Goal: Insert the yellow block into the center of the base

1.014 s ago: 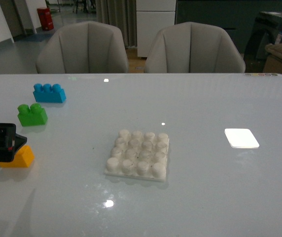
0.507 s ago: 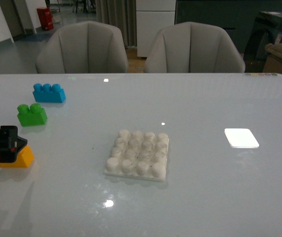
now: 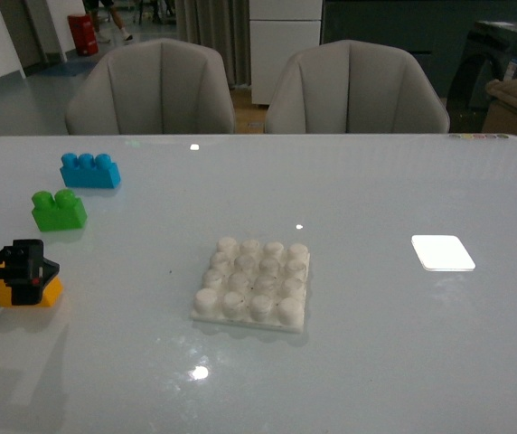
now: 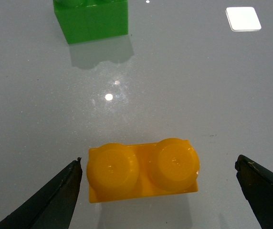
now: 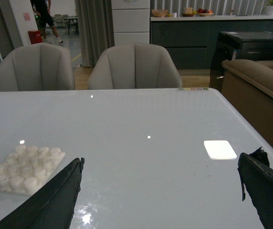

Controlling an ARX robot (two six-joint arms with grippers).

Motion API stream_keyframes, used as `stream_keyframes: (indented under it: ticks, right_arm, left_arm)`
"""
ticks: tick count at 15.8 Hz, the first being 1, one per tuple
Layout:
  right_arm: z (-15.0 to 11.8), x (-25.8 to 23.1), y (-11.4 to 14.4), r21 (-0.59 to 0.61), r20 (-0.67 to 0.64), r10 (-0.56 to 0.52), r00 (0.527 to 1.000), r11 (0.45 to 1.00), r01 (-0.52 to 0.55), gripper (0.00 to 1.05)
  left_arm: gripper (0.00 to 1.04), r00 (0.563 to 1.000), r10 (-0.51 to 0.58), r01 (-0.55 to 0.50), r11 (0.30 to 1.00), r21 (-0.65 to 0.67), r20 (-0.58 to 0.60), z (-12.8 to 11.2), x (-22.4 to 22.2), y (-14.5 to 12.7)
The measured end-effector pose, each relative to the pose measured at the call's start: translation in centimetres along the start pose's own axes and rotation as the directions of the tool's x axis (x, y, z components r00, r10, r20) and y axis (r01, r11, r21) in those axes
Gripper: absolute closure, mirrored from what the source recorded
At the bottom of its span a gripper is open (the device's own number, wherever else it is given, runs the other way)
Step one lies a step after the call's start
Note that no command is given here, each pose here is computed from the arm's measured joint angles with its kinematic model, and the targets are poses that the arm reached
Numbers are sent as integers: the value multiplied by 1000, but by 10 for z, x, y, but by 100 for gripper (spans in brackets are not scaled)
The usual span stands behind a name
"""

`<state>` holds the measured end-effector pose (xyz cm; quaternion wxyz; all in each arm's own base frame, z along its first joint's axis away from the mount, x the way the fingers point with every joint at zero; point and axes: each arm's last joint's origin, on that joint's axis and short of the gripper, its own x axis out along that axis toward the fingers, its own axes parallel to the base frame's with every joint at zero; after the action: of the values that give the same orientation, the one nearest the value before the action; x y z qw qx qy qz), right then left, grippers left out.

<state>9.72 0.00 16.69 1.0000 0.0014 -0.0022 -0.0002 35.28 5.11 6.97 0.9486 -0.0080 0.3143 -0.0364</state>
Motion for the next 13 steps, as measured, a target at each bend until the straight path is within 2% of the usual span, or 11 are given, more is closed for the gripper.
stream_keyframes:
  ticks: [10, 12, 13]
  right_arm:
    - [0, 0, 0, 0, 0, 0, 1000, 1000, 0, 6]
    - [0, 0, 0, 0, 0, 0, 1000, 1000, 0, 6]
    - [0, 0, 0, 0, 0, 0, 1000, 1000, 0, 6]
  left_arm:
    - [7, 999, 29, -29, 999, -14, 18, -5, 7, 1]
    - [16, 999, 33, -33, 999, -14, 19, -5, 7, 2]
    - [27, 999, 39, -39, 999, -14, 18, -5, 7, 2]
